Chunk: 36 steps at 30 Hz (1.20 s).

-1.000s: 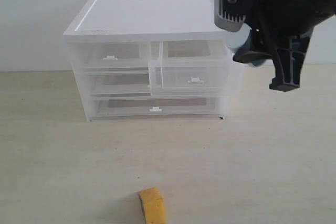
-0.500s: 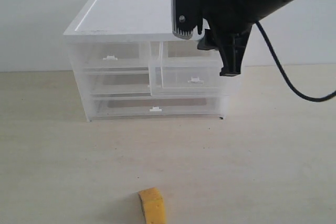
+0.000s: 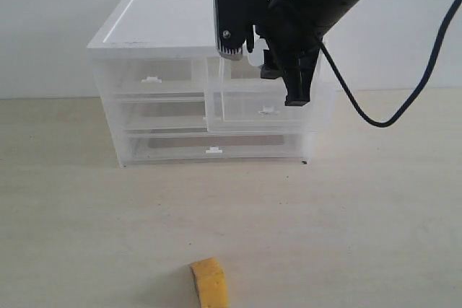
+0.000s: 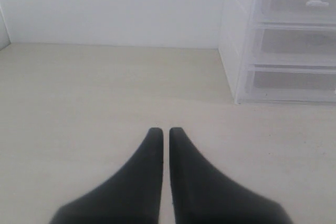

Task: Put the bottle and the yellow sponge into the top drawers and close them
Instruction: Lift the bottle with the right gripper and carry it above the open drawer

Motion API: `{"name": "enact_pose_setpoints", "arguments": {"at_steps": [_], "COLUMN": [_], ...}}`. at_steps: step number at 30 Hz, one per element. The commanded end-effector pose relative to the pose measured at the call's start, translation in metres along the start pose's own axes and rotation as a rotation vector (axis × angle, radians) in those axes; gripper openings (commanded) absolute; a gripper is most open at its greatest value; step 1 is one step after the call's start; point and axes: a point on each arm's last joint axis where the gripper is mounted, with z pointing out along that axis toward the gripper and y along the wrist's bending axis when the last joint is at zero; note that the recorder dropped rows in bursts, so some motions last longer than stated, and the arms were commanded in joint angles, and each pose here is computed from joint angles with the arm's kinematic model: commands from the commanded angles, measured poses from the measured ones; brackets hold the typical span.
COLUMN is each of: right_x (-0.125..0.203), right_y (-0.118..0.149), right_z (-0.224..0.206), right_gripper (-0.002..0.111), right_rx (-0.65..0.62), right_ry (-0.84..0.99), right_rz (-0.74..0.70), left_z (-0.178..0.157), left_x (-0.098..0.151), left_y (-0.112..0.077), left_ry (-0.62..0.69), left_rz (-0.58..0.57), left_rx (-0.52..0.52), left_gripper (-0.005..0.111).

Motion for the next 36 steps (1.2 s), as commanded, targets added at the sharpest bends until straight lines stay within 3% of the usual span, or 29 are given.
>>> {"name": "enact_pose_setpoints", "arguments": {"at_steps": [1, 27, 31, 36], "right_x": [-0.001, -0.006, -0.006, -0.006], "right_y": [-0.003, -0.003, -0.004, -0.004], "right_z": [0.001, 0.016, 0.016, 0.016], "right_gripper": [0.000, 0.001, 0.017, 0.051], "right_rx": [0.020, 0.044, 0.045, 0.045], "right_ry": [-0.014, -0.052, -0.053, -0.053], "right_rz": [-0.001, 0.007, 0.007, 0.007], "left_z": [0.000, 0.000, 0.000, 0.000], "left_x": [0.001, 0.001, 0.001, 0.001], "left_y": [0.000, 0.000, 0.000, 0.000], "left_ry": [0.002, 0.002, 0.002, 0.002], "left_rz": [-0.007, -0.007, -0.007, -0.007], "left_rx": [-0.001, -0.001, -0.001, -0.001], "left_gripper": [0.004, 0.004, 0.004, 0.004]}}
